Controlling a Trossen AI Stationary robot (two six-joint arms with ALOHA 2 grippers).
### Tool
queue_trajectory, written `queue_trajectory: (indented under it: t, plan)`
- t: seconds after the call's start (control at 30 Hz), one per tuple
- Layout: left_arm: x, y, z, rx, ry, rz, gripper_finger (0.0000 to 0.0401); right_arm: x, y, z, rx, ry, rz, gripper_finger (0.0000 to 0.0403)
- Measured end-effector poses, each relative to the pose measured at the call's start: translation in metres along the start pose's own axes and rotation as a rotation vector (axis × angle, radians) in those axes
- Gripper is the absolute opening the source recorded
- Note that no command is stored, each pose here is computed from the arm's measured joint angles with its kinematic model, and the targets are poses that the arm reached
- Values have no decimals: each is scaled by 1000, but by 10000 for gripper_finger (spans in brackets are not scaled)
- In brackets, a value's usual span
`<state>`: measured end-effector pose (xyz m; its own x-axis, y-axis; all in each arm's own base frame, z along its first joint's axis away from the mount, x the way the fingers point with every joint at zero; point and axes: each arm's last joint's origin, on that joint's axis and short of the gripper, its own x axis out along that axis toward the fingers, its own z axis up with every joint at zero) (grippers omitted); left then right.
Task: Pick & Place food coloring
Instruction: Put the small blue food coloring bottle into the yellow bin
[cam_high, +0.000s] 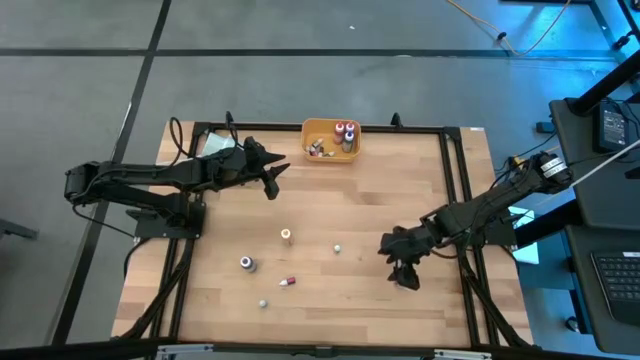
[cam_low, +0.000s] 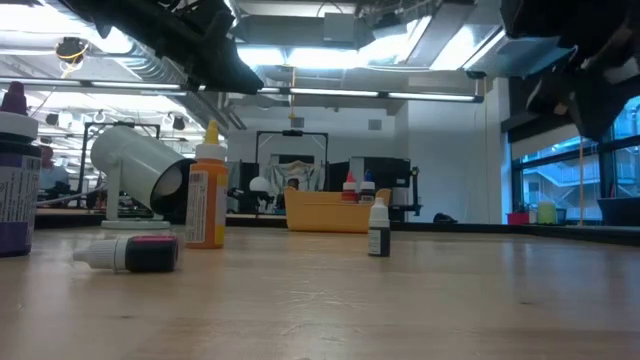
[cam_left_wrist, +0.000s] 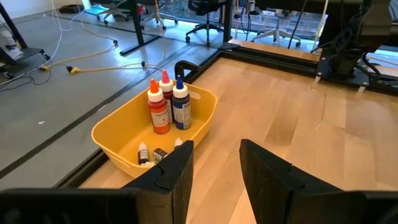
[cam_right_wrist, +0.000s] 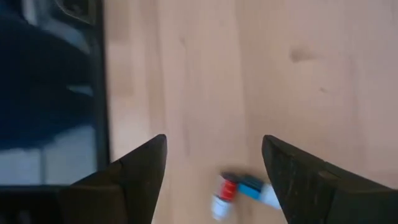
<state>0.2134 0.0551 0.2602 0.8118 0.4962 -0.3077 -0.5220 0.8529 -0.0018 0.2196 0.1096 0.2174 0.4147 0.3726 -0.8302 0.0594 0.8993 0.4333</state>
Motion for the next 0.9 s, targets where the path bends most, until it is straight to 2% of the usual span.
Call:
queue_trajectory:
  t: [0.1,0.23,0.33,0.5,0.7,0.9]
  plan:
    - [0,0,0,0,0,0,127,0,-2,-7,-105,62,-45,265]
    - [0,0,0,0,0,0,127,0,-2,-18,-339,128,-112,265]
    - [0,0,0,0,0,0,127,3,-2,-23,-469,135,-146,265]
    - [0,0,0,0,1,0,127,19,-13,-34,-488,219,-173,252]
    - [0,0,0,0,1,0,127,37,-19,-39,-630,266,-157,225]
    - [0,0,0,1,4,1,127,54,-23,-42,-710,288,-150,208]
